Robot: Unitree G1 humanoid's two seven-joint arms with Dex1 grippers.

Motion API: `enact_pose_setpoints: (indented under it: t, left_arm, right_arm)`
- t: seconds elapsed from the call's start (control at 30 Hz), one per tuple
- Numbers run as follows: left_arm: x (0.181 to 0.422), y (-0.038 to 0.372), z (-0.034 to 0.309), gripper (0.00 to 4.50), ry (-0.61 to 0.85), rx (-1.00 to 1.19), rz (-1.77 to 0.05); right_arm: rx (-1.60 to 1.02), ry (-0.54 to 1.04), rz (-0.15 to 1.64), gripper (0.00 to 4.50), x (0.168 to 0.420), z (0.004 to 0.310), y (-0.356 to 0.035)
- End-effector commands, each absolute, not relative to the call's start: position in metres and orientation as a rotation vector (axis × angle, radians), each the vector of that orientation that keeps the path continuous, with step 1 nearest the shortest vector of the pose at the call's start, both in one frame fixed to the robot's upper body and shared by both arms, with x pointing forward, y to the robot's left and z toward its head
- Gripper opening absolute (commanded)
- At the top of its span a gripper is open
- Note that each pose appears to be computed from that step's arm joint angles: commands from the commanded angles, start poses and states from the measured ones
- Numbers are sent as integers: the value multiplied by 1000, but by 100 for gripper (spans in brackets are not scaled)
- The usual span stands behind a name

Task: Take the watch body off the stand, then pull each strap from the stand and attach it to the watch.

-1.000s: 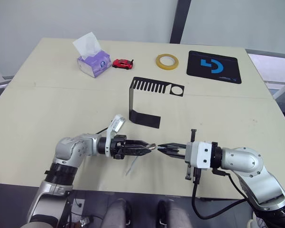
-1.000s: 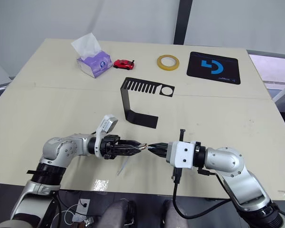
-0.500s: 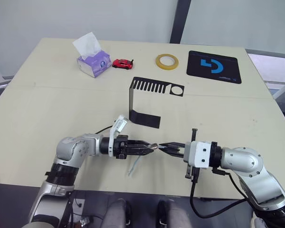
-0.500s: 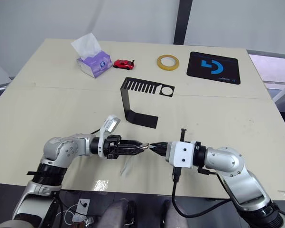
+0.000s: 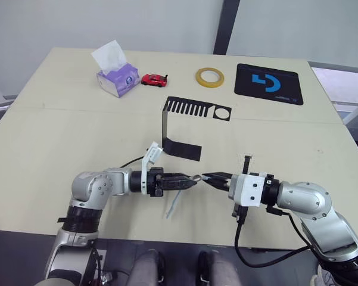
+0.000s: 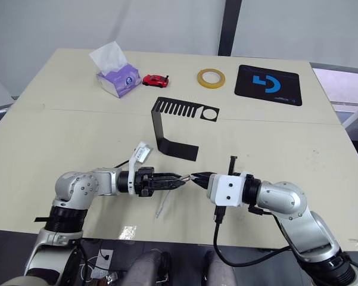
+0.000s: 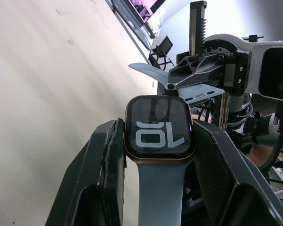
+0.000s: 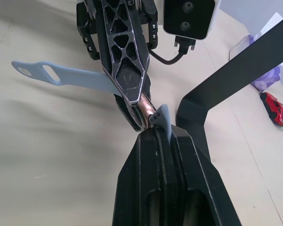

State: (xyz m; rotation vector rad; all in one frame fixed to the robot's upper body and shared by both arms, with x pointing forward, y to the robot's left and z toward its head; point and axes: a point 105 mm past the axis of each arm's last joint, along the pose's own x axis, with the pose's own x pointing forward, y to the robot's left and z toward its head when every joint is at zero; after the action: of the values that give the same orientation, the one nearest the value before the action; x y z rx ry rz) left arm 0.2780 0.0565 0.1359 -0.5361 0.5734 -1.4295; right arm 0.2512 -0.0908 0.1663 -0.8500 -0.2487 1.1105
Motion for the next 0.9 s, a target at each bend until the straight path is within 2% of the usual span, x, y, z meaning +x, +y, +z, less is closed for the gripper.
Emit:
enact_pose_setpoints:
  t: [0.03, 0.9]
  left_arm:
    - [263, 43, 158, 169, 496, -532, -1562]
    - [262, 45, 159, 169, 480, -549, -1564]
  right_arm:
    - [-847, -311, 1142, 0, 244, 172, -81]
    - [-840, -322, 1150, 0, 241, 169, -82]
